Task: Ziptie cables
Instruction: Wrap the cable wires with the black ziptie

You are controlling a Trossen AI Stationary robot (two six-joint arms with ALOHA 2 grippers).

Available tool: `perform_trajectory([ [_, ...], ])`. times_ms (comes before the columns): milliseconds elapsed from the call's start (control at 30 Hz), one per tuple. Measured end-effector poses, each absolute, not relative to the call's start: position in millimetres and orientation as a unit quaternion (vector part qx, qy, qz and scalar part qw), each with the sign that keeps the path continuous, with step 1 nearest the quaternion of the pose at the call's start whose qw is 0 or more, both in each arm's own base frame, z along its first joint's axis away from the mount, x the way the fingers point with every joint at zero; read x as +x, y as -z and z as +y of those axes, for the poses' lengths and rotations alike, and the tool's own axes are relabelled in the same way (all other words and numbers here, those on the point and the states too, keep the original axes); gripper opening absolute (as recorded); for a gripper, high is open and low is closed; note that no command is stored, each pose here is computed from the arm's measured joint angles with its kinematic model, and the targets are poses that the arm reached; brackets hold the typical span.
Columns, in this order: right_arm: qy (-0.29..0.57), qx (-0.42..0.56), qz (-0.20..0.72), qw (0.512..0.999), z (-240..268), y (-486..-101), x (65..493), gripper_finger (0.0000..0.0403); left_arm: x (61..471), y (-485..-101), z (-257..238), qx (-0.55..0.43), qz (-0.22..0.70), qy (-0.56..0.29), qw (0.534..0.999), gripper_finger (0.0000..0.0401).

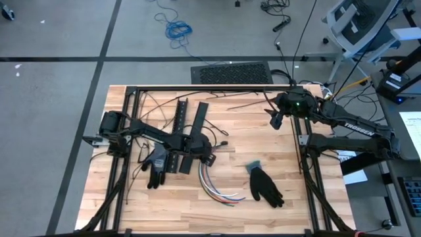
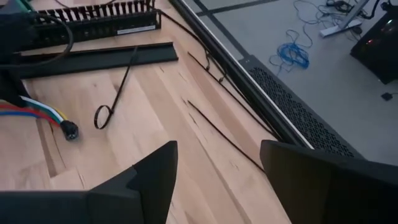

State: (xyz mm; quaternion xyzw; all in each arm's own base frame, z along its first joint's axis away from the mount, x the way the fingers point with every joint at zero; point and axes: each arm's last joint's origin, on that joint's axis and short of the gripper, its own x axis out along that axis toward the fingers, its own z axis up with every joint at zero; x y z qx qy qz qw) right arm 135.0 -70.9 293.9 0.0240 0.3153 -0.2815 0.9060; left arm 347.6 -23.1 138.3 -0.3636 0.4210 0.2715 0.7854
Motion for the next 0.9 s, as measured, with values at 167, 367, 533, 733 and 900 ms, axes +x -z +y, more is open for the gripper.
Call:
perform_trajectory([
  [167, 0.283, 0.027, 0.309, 0.908, -71, -295, 136, 0.0224, 348, -138, -24, -0.381, 0.41, -0.289, 0.777, 0.0015],
  [367, 0.285, 0.024, 0.291, 0.913, -72, -298, 138, 0.0224, 348, -138, -23, -0.409, 0.366, -0.341, 0.763, 0.0015],
  [533, 0.286, 0.023, 0.286, 0.914, -72, -299, 138, 0.0224, 353, -141, -13, -0.424, 0.335, -0.345, 0.767, 0.0015],
  [733, 0.286, 0.023, 0.286, 0.914, -72, -299, 138, 0.0224, 357, -143, -8, -0.437, 0.317, -0.338, 0.771, 0.0015],
  [900, 0.286, 0.023, 0.283, 0.915, -73, -299, 139, 0.0224, 357, -143, -7, -0.439, 0.321, -0.334, 0.769, 0.0015],
])
